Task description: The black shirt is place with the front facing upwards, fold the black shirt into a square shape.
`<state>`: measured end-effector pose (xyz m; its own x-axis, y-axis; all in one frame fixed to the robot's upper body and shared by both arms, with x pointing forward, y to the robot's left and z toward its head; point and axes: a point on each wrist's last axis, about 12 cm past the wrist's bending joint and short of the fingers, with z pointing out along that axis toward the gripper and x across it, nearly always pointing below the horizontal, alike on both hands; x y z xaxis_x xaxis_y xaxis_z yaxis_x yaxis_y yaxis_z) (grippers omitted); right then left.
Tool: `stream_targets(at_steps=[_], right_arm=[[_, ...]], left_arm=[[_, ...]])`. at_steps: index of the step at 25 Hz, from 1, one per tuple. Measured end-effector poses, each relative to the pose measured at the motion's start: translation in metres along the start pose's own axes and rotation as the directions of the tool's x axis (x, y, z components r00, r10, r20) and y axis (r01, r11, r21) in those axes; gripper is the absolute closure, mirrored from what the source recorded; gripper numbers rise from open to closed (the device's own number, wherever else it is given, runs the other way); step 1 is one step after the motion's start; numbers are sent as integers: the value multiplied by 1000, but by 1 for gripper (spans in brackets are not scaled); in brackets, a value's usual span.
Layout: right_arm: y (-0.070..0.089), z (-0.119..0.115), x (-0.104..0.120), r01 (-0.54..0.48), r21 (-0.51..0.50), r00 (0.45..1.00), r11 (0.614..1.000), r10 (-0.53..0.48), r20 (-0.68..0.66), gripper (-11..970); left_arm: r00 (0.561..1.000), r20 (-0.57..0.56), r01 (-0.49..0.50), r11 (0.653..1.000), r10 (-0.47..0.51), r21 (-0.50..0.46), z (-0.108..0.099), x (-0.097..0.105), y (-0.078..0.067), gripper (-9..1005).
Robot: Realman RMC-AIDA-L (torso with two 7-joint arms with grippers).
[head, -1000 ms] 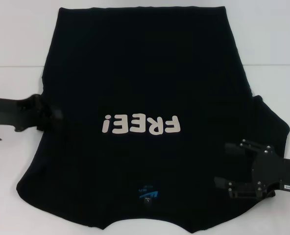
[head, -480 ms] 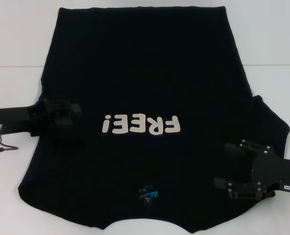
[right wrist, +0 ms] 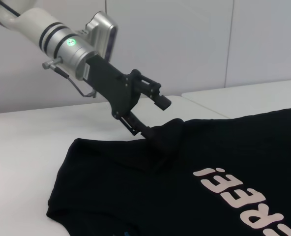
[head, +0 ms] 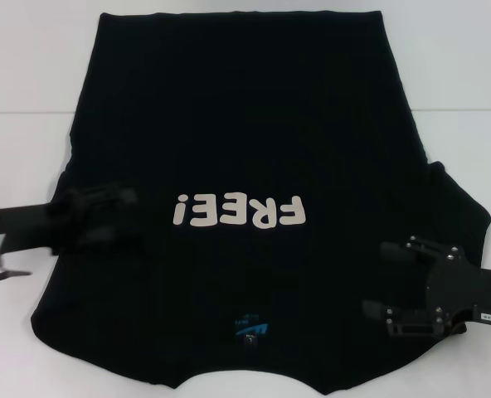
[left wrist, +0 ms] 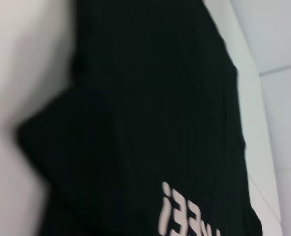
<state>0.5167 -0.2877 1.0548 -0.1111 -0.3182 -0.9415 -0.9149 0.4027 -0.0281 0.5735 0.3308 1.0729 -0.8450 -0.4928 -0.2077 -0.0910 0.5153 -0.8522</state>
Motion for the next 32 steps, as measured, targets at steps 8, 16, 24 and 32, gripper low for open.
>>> stream_targets(at_steps=[8, 16, 24, 32], right_arm=[[0, 0, 0, -2, 6, 1000, 1000, 2, 2, 19], [0, 1, 0, 0, 3, 1000, 1000, 0, 1, 19], [0, 0, 1, -2, 5, 1000, 1000, 2, -1, 19], [0, 1, 0, 0, 2, 1000, 1000, 0, -1, 18]], left_arm=[[988, 91, 125, 992, -123, -21, -17, 4, 23, 117], [979, 133, 163, 985, -156, -47, -5, 5, 27, 124], [969, 169, 195, 978, -182, -68, -1, 4, 30, 123], [964, 194, 199, 977, -180, -81, 5, 1, 29, 124]])
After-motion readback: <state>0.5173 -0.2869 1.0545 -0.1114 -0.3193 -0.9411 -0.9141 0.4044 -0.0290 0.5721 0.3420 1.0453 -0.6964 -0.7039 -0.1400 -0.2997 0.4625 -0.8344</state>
